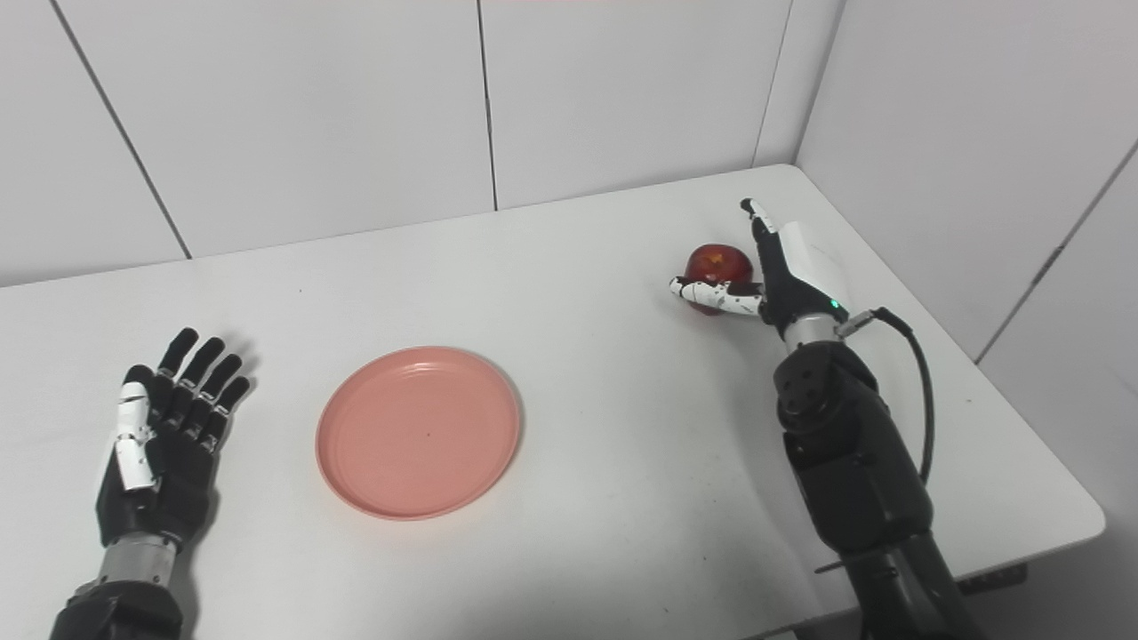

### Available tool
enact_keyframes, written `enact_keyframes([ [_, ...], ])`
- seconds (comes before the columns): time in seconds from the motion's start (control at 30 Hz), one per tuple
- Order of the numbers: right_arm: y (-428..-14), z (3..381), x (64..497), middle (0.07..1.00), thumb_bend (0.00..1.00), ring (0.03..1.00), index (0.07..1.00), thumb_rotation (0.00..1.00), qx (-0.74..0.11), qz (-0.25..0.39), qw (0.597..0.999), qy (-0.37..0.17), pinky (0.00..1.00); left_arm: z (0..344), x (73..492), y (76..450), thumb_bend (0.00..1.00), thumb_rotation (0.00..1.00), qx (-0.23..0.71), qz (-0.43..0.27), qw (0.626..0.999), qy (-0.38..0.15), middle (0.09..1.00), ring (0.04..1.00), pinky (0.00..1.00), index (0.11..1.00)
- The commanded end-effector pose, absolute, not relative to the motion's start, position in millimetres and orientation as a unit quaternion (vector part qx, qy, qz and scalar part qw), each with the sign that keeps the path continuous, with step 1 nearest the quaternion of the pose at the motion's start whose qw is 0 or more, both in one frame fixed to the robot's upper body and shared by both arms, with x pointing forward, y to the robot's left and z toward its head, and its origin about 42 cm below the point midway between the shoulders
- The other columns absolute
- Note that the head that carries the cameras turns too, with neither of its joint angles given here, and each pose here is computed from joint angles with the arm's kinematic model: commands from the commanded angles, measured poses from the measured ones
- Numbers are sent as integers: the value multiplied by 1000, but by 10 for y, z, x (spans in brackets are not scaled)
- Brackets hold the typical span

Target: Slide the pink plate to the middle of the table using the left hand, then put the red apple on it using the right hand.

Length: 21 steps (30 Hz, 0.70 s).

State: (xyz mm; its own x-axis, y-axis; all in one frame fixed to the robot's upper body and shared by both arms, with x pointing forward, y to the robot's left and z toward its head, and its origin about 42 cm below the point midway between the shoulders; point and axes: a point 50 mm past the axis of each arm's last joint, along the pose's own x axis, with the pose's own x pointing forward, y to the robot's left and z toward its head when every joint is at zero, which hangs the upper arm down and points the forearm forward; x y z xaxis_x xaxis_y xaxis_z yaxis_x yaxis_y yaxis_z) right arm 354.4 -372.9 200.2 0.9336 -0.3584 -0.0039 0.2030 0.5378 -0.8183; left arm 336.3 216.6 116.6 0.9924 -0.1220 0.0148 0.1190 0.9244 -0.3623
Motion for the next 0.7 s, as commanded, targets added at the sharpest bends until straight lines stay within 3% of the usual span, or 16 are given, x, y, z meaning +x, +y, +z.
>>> enact_keyframes([
  [0.0, -3762, 2264, 3645, 917, 1000, 873, 927, 543, -463, -182, 866, 52, 755, 1072, 3311, 2209, 363, 1000, -184, -52, 981, 33, 893, 885, 899, 876],
  [0.67, -3771, 2216, 3785, 915, 1000, 879, 918, 489, -459, -167, 870, 65, 771, 1071, 3295, 2209, 363, 1000, -183, -53, 981, 34, 895, 886, 900, 882],
])
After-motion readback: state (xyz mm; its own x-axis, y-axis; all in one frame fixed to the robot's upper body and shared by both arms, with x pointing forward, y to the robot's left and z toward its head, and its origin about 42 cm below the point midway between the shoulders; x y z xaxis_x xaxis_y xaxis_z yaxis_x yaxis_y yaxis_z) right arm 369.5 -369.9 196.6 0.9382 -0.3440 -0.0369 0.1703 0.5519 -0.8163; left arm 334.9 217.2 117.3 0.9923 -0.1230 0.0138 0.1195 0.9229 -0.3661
